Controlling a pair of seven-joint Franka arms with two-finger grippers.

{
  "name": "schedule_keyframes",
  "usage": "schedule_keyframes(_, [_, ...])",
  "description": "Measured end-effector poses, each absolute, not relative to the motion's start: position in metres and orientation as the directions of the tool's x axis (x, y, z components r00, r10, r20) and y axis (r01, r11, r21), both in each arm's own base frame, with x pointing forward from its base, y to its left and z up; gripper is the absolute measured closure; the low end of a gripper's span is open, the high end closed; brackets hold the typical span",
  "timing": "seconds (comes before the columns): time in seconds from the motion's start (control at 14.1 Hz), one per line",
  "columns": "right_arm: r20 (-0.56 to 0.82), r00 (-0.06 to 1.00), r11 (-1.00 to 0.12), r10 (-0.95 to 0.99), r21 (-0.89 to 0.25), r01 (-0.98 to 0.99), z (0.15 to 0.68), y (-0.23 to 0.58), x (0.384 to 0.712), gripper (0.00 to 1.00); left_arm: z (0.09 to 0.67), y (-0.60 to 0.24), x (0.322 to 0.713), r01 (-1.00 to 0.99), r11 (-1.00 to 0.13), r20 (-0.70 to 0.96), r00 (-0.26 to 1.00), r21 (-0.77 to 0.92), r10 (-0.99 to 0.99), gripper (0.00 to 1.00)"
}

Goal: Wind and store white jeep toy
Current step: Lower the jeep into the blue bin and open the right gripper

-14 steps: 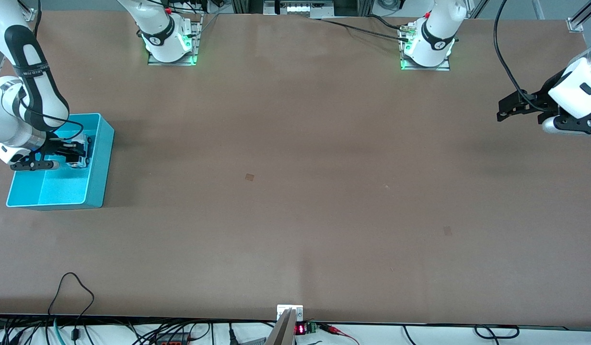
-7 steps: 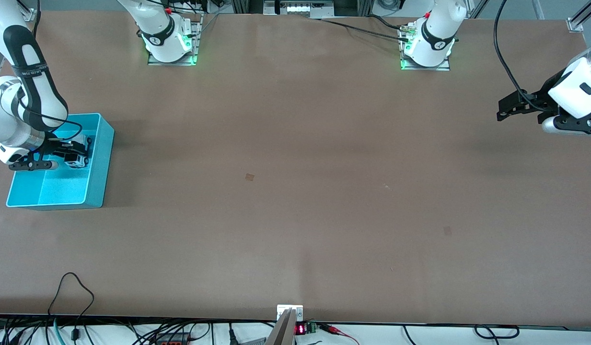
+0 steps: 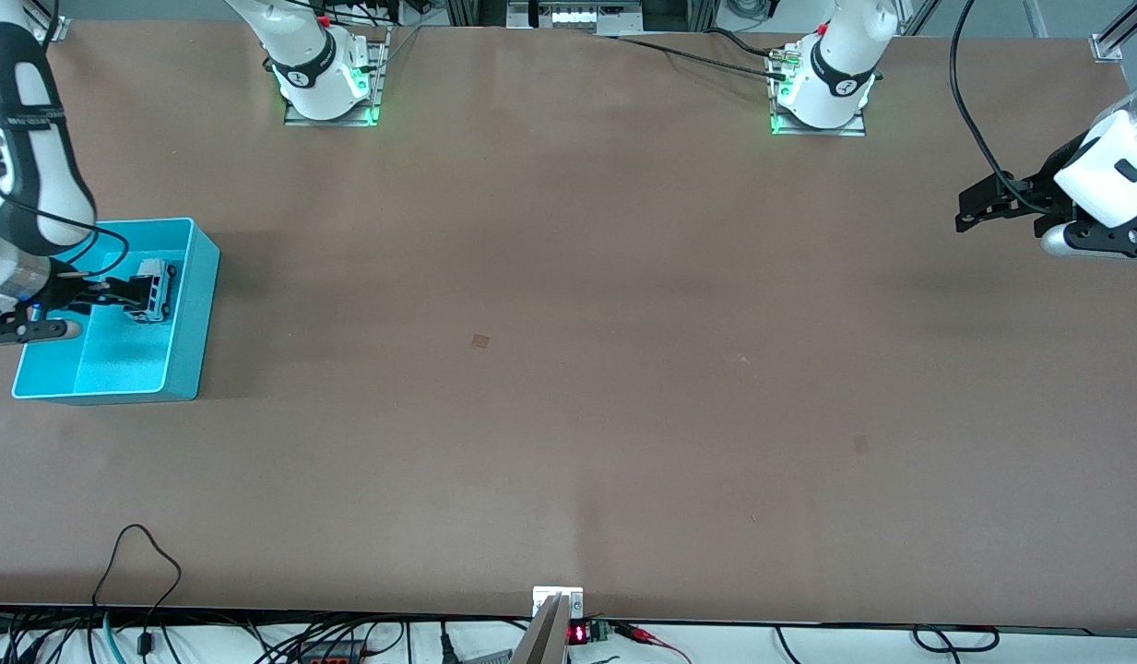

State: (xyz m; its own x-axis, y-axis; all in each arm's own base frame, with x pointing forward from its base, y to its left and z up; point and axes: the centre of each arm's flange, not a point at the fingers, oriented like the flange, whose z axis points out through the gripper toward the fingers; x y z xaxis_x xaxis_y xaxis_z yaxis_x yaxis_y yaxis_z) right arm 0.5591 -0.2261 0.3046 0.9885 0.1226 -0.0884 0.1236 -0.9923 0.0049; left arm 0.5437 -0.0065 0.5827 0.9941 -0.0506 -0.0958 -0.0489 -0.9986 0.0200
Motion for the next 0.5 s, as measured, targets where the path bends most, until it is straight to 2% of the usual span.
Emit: schedule_keyframes(0.5, [-0.004, 0.962, -0.962, 0.271, 0.036, 0.271, 0.398, -0.169, 0.589, 0.0, 0.587, -0.007, 0.544, -0.052, -0.999, -0.087, 0.995, 0.016, -0.053, 0.0])
